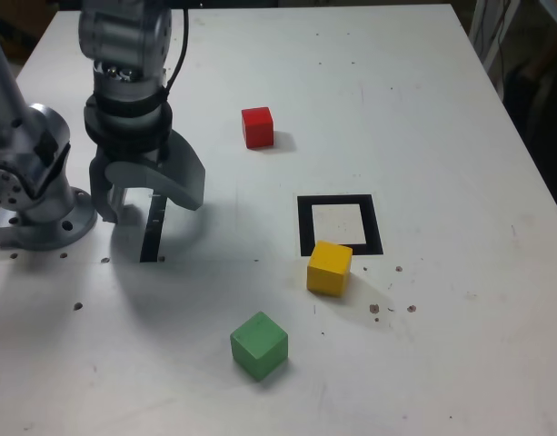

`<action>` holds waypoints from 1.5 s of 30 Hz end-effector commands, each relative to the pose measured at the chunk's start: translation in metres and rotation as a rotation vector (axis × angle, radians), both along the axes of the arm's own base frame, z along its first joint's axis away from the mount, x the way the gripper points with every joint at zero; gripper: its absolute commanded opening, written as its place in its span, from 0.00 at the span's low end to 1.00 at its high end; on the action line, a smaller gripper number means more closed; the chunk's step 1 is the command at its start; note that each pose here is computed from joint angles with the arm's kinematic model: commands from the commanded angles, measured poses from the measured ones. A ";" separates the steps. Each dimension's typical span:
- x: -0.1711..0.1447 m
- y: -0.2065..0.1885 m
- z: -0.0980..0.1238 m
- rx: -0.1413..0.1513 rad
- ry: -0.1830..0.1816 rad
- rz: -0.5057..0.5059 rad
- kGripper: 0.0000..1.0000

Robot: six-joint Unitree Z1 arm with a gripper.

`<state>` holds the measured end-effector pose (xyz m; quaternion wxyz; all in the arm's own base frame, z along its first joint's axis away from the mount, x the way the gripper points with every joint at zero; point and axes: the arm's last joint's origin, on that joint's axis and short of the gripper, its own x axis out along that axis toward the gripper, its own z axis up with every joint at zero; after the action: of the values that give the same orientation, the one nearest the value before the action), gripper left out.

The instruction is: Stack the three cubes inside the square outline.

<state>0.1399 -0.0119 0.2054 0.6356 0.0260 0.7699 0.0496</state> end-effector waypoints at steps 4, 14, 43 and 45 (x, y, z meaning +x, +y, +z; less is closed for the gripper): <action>0.003 0.000 -0.003 -0.002 0.006 0.001 0.97; 0.008 0.000 0.015 0.024 0.006 -0.009 0.97; 0.131 0.123 0.072 0.042 0.039 0.094 0.94; 0.132 0.130 0.064 0.035 0.057 0.111 0.94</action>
<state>0.2702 0.1128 0.2781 0.6182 0.0016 0.7801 0.0967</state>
